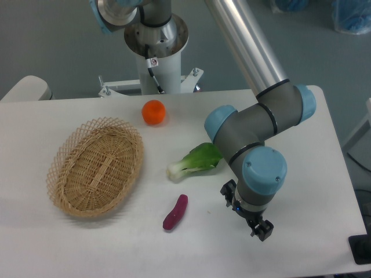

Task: Pick up the cucumber from the table
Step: 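Move the gripper toward the small green cucumber beside the yellow pepper, then lower the open gripper over the green cucumber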

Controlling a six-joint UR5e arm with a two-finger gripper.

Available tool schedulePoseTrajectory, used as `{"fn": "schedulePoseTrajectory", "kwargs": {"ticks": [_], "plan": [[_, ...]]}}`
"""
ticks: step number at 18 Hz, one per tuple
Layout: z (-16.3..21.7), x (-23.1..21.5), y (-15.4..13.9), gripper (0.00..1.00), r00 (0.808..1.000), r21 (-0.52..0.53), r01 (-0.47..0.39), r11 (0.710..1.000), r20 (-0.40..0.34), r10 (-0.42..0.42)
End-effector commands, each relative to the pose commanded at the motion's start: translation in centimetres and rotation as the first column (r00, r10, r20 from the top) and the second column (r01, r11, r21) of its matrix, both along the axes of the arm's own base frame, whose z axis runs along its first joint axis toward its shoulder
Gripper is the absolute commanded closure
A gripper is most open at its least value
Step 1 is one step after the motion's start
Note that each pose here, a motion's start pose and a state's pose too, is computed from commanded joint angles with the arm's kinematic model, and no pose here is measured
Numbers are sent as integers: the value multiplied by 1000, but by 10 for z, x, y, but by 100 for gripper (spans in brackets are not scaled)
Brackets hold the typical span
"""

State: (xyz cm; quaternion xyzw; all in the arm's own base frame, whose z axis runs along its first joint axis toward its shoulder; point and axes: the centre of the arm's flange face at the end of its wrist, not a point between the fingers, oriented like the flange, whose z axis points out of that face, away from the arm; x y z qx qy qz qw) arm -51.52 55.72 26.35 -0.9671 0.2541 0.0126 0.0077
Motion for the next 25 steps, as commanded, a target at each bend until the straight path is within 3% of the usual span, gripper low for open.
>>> {"fn": "schedulePoseTrajectory", "kwargs": {"ticks": [10,21,25], "plan": [[9,-6,-5,0,1000,4,-6,1000,-5,6],[3,-30,-78,0,997,-31,-51,998,49,53],[-9,-27,-89,0,995,-42,-71,997,65,73]]}}
